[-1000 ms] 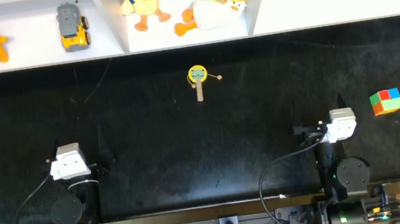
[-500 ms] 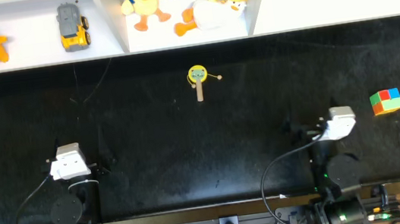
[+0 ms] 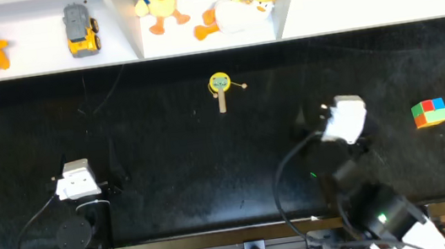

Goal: Store Toys

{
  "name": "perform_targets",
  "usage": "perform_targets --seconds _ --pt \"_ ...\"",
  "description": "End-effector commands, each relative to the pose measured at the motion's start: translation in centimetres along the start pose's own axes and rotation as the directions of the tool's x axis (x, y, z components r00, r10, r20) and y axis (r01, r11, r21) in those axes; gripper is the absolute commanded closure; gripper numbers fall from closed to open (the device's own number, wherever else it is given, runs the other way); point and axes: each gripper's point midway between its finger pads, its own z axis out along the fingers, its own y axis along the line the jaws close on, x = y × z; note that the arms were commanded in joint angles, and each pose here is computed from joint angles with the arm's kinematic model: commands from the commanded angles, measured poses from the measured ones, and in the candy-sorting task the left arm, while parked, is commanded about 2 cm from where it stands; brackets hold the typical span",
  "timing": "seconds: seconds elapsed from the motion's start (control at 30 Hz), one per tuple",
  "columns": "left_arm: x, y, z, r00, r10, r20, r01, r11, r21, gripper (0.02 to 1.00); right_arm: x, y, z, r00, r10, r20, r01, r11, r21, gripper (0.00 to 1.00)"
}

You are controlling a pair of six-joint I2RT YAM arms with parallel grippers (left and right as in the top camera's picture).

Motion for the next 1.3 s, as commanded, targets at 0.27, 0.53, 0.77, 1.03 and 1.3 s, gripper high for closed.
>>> perform_targets --seconds 0.27,0.53,0.77,1.03,1.3 --pt "-0.1 -0.2 -0.1 1.000 0.018 0.005 -0.018 1.000 0.009 0.020 -0.3 8.4 0.7 0.925 -0.017 -0.380 -0.027 0.994 -0.110 0.005" --pt "-0.1 -0.2 -0.1 1.000 0.018 0.005 -0.018 1.000 0.009 0.020 0.9 13.1 2.7 0.853 -0.040 -0.520 -0.041 0.989 -0.145 0.005" --pt "-0.1 -0.2 -0.1 1.000 0.018 0.005 -0.018 1.000 0.009 0.020 1.3 15.6 5.4 0.844 0.014 -0.536 -0.087 0.990 -0.112 0.003" --pt "-0.1 -0.2 -0.1 1.000 0.018 0.005 -0.018 1.000 0.009 0.020 2.7 18.4 8.2 0.845 0.002 -0.534 -0.097 0.984 -0.149 0.005" --pt "-0.1 -0.2 -0.1 1.000 0.018 0.005 -0.018 1.000 0.009 0.020 5.2 21.5 9.7 0.834 -0.073 -0.547 -0.066 0.971 -0.231 0.009"
